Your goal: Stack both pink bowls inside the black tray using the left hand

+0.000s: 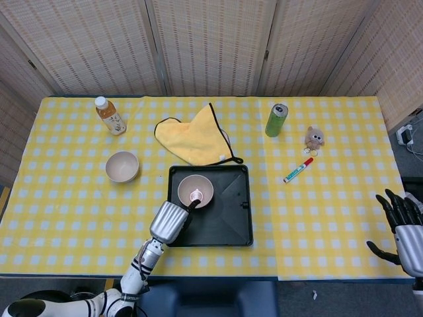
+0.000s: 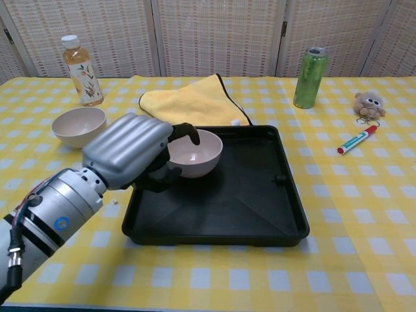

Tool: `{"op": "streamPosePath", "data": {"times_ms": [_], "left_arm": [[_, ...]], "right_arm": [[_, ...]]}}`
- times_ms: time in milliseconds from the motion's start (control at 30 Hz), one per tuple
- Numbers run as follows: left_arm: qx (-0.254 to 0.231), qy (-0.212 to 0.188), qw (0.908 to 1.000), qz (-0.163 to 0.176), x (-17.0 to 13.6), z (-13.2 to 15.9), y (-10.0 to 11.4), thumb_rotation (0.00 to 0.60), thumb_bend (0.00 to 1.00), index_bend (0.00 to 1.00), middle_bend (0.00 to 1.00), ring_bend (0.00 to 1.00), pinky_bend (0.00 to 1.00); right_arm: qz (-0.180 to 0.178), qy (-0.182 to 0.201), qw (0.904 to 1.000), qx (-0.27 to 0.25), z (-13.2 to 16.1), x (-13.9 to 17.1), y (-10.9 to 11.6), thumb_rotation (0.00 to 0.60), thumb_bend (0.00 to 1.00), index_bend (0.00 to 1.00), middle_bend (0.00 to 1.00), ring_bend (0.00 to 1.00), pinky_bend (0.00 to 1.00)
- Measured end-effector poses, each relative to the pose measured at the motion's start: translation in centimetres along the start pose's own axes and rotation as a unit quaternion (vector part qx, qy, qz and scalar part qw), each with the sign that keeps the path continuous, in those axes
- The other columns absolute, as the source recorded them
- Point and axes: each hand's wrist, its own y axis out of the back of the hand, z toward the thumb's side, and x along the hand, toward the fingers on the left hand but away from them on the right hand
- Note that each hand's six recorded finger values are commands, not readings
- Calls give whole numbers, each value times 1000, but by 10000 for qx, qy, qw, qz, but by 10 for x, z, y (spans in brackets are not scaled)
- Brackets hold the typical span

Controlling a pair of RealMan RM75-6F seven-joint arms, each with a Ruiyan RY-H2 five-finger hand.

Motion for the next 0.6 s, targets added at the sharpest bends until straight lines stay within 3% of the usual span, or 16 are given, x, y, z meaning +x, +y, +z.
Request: {"op": "streamPosePath", "data": {"times_ms": [300,600], "left_arm": [[327,771,9962,243,2,-71,33,600,485,385,1000,1000,1000],[675,1850,9803,-155,-4,-142,28,600,458,464,1000,1000,1000]], "right_arm": [[33,53,10000,20,3,2,-2,600,214,0,0,0,0],[146,56,9998,74,7,0,-9,600,214,0,0,0,0]]}}
